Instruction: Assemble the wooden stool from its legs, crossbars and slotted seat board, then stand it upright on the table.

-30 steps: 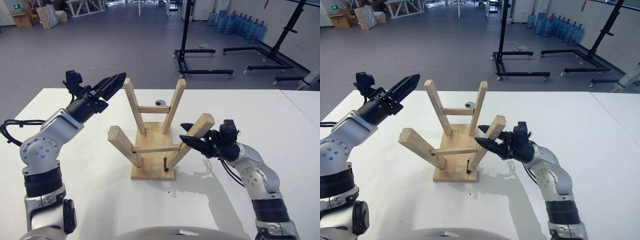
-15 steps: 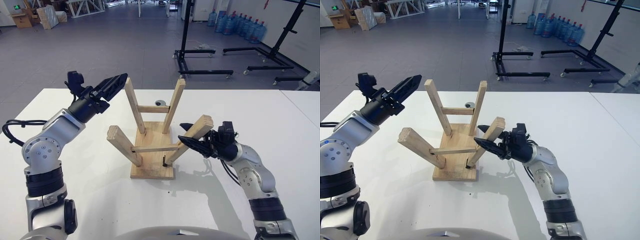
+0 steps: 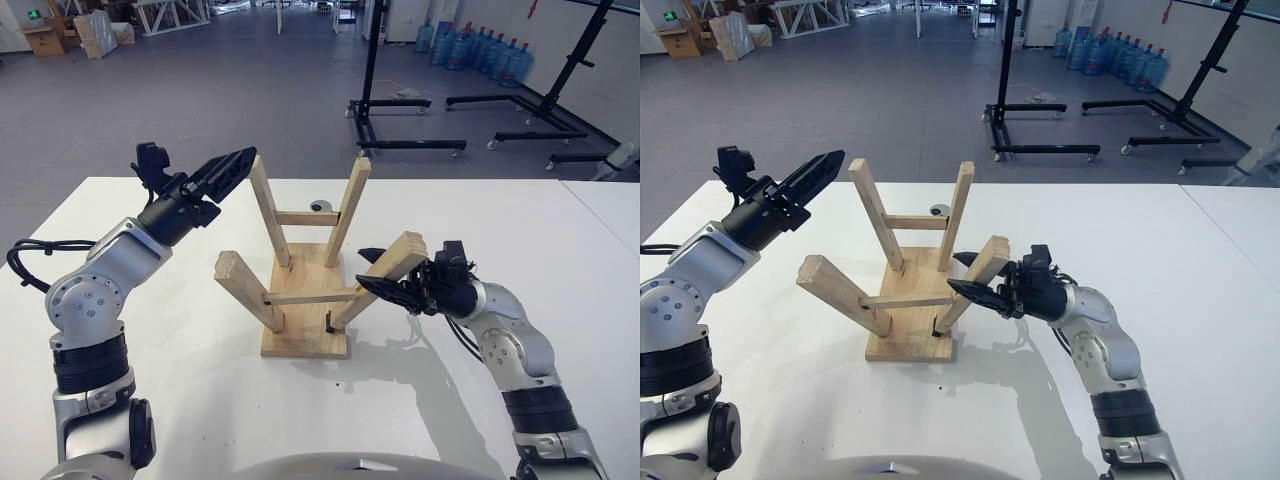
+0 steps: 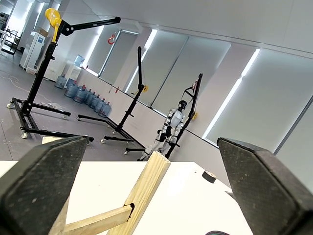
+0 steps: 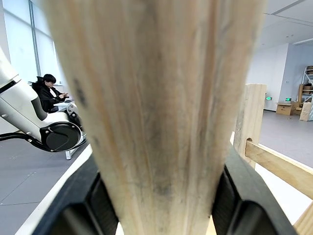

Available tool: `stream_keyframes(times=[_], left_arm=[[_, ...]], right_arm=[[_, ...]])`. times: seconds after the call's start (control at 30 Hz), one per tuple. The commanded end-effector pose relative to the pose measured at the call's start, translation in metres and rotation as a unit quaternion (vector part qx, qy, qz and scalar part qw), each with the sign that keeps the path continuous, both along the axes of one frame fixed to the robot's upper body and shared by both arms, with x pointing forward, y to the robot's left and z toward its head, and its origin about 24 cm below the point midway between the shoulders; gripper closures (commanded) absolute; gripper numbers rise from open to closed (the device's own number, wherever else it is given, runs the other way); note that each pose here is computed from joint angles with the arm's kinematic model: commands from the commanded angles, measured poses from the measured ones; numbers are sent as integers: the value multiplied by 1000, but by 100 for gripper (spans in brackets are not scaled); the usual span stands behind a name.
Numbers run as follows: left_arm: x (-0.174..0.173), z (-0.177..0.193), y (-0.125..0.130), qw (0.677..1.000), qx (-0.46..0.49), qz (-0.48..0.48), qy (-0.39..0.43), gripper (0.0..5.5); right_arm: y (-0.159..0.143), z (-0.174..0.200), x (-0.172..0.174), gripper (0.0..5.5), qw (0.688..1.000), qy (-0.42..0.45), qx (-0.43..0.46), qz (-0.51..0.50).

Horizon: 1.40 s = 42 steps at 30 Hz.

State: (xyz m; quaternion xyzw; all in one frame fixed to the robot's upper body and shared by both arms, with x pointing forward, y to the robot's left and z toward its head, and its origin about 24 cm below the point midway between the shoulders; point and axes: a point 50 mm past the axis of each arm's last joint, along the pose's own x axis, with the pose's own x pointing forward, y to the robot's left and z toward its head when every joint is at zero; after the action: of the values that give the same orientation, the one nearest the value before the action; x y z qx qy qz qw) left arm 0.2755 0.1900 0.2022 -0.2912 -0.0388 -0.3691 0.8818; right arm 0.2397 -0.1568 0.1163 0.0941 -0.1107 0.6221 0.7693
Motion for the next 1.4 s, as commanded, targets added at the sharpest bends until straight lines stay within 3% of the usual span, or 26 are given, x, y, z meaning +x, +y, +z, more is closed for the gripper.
stream_keyframes(times=[0.03,0.57,1.0,1.4], left_arm=[[0,0,-2,1000,3,-1,-1,68],[0,-2,-5,1000,7,-4,1,68],[0,-2,-5,1000,5,-1,0,68],[14,27,9,996,28,78,-44,68]], right_arm=[[-4,-1,5,345,1000,4,-28,-12],[5,-11,-15,345,999,-7,-46,-2],[15,-10,-11,345,997,-15,-79,-6],[27,-5,-5,345,993,-24,-110,-29]])
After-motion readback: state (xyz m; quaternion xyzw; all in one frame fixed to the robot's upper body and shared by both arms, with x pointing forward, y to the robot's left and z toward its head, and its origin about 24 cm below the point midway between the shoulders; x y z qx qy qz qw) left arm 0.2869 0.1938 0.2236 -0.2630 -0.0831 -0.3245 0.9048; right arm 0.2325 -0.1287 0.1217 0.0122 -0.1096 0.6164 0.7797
